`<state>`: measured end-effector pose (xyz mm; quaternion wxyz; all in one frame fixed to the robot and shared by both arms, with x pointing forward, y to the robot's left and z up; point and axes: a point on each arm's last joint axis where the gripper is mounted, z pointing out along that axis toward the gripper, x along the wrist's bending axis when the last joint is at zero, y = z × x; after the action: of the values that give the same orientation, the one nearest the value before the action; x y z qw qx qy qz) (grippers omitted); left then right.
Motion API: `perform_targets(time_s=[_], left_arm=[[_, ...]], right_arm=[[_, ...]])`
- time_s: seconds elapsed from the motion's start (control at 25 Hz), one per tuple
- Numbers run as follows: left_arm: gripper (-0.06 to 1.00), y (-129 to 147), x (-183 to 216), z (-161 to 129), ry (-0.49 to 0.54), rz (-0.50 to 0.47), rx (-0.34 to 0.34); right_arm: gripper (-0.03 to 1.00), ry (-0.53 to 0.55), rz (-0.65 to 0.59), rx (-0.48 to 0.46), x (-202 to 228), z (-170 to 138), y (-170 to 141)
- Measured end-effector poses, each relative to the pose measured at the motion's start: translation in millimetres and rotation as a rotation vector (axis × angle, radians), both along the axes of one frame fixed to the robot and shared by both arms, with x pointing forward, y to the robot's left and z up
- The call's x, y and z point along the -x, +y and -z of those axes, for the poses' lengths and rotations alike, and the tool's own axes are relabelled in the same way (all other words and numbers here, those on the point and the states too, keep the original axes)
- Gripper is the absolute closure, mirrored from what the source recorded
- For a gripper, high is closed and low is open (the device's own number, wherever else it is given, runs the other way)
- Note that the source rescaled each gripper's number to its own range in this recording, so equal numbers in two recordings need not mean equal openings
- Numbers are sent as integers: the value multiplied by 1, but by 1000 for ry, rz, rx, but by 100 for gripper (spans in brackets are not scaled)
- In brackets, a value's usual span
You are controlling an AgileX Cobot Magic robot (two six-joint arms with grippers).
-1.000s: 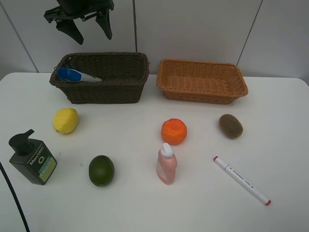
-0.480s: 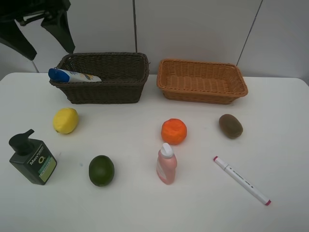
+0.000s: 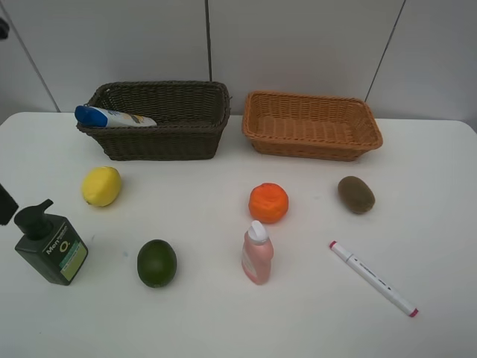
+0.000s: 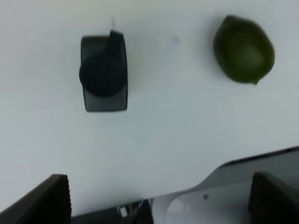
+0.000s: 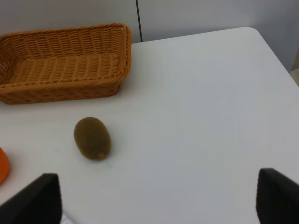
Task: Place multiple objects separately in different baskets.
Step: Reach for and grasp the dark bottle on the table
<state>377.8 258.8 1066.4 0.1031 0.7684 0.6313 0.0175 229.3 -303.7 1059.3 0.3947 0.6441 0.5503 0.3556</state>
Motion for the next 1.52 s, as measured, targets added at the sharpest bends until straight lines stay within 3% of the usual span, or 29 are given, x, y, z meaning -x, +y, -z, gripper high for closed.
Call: perform_targets(time_s=[0.2,0.4,0.72,1.0,1.4,1.48,1.52], left_arm=[[-5,6,11,29,90,53,-62],[-5,12,10,32,76,46,-135],[-5,7,-13,47,80,30,-140],[-5,-3,-57,95,140,40,-159],[-5,-9,-83,143,191,46,-170],[-3,-9,-84,145,202,47,-173],[5,-9,-84,146,204,48,-175]], right_arm=[[-2,0,0,0,0,0,0],[-2,0,0,0,0,0,0],[-2,0,0,0,0,0,0],[-2,0,0,0,0,0,0],[-2,0,0,0,0,0,0],[-2,0,0,0,0,0,0],[-2,0,0,0,0,0,0]])
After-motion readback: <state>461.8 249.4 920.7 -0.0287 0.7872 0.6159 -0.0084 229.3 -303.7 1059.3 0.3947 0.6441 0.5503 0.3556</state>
